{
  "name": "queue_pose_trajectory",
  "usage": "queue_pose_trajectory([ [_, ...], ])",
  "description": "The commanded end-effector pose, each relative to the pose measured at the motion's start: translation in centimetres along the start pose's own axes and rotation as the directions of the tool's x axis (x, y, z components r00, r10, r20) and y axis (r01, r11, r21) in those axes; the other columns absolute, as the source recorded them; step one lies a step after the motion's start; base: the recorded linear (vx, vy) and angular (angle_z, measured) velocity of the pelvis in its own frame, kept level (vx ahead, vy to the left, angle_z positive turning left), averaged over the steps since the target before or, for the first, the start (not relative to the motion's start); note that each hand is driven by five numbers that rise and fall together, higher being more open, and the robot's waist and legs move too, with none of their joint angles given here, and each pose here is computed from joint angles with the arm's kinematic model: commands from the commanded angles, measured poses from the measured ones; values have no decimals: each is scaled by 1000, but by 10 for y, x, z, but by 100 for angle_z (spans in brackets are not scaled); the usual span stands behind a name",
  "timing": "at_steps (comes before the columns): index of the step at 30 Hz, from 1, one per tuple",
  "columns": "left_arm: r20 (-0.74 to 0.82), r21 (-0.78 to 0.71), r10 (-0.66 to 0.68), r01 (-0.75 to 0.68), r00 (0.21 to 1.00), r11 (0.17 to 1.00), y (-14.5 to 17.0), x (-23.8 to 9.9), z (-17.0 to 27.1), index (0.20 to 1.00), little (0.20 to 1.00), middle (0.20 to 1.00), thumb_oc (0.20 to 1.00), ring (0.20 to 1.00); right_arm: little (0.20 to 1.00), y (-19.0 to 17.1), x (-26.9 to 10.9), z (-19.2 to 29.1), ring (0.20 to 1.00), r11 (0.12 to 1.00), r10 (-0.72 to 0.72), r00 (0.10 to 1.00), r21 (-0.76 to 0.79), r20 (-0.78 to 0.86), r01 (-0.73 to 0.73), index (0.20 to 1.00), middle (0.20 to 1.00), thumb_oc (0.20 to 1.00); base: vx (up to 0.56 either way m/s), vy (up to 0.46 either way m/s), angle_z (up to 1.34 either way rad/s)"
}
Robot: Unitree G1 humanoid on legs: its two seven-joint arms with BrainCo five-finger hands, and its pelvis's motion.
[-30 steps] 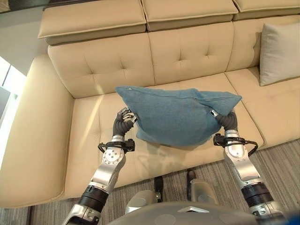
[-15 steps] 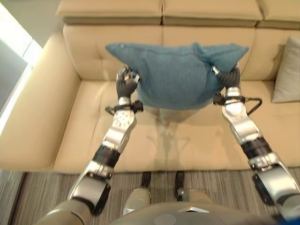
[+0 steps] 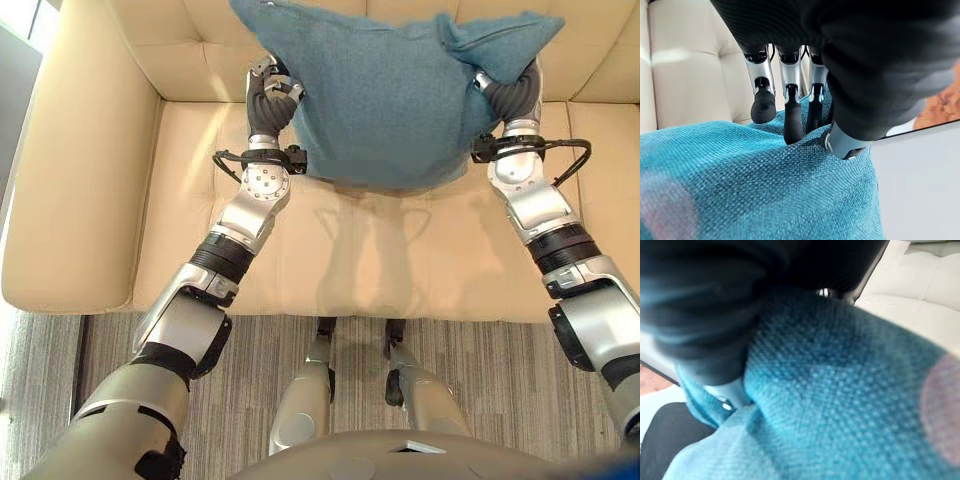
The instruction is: Pick up all the scattered cushions and arrange them neatly on the sofa.
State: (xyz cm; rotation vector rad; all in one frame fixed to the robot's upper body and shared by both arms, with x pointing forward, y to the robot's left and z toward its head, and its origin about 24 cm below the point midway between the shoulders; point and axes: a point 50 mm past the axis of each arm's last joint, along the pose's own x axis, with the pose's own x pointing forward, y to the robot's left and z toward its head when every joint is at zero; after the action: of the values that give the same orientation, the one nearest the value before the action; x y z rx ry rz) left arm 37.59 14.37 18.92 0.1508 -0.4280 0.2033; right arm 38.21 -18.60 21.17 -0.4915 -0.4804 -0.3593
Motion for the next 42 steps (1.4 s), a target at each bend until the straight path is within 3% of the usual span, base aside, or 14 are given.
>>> queue_pose_trajectory([
  [1, 262, -89, -31, 56, 965, 994, -11, 14, 57, 200, 200, 200, 200, 200, 200, 11, 13, 69, 200, 991, -1, 964, 132, 265, -35, 200, 200, 200, 0, 0, 0],
  [11, 263, -81, -31, 54, 964, 995, -7, 12, 55, 200, 200, 200, 200, 200, 200, 10, 11, 59, 200, 991, -11, 971, 133, 240, -22, 200, 200, 200, -3, -8, 3],
  [20, 274, -26, -104, 115, 956, 993, -19, 12, 56, 200, 200, 200, 200, 200, 200, 4, 19, 37, 200, 999, 39, 983, -29, 177, -35, 200, 200, 200, -7, -4, 0],
  [21, 274, -12, -109, 117, 955, 993, -19, 14, 57, 950, 950, 950, 950, 950, 432, 0, 25, 36, 432, 997, 37, 985, -68, 170, -25, 432, 432, 432, 0, 0, 0],
  [22, 275, -3, -111, 117, 955, 993, -19, 16, 58, 1000, 1000, 1000, 1000, 1000, 944, -1, 27, 38, 944, 996, 38, 984, -82, 174, -24, 944, 944, 944, 0, 0, 0],
  [23, 275, -3, -111, 117, 955, 993, -19, 16, 58, 1000, 1000, 1000, 1000, 1000, 944, -1, 27, 38, 944, 996, 38, 984, -82, 174, -24, 944, 944, 944, 0, 0, 0],
  [24, 271, 43, -110, 102, 956, 994, -15, 26, 61, 1000, 1000, 1000, 1000, 1000, 1000, -13, 37, 38, 1000, 989, 23, 986, -146, 168, 1, 1000, 1000, 1000, 0, 0, 0],
  [28, 267, 173, -56, 10, 962, 985, 14, 55, 75, 1000, 1000, 1000, 1000, 1000, 1000, -42, 56, 44, 1000, 962, -14, 984, -268, 175, 62, 1000, 1000, 1000, -3, -1, 1],
  [31, 200, 319, 69, -132, 977, 939, 74, 76, 73, 1000, 1000, 1000, 1000, 1000, 1000, -91, 70, 36, 1000, 904, -101, 988, -405, 114, 139, 1000, 1000, 1000, 0, 0, 0],
  [33, 193, 344, 116, -178, 974, 922, 98, 75, 71, 1000, 1000, 1000, 1000, 1000, 1000, -119, 68, 18, 1000, 884, -179, 983, -430, 45, 180, 1000, 1000, 1000, 37, 28, 7],
  [38, 168, 260, 37, -81, 985, 962, 106, 6, 20, 1000, 1000, 1000, 1000, 1000, 1000, -120, -4, -60, 1000, 928, -154, 982, -357, -113, 104, 1000, 1000, 1000, 124, 13, 6],
  [39, 108, 247, -3, -24, 994, 969, 106, -26, -3, 1000, 1000, 1000, 1000, 1000, 1000, -117, -39, -83, 1000, 936, -107, 980, -350, -169, 42, 1000, 1000, 1000, 148, 2, -11],
  [42, -32, 243, -19, 26, 999, 970, 114, -66, -37, 1000, 1000, 1000, 1000, 1000, 1000, -108, -82, -108, 1000, 942, -36, 964, -330, -263, -55, 1000, 1000, 1000, 98, 6, -6],
])
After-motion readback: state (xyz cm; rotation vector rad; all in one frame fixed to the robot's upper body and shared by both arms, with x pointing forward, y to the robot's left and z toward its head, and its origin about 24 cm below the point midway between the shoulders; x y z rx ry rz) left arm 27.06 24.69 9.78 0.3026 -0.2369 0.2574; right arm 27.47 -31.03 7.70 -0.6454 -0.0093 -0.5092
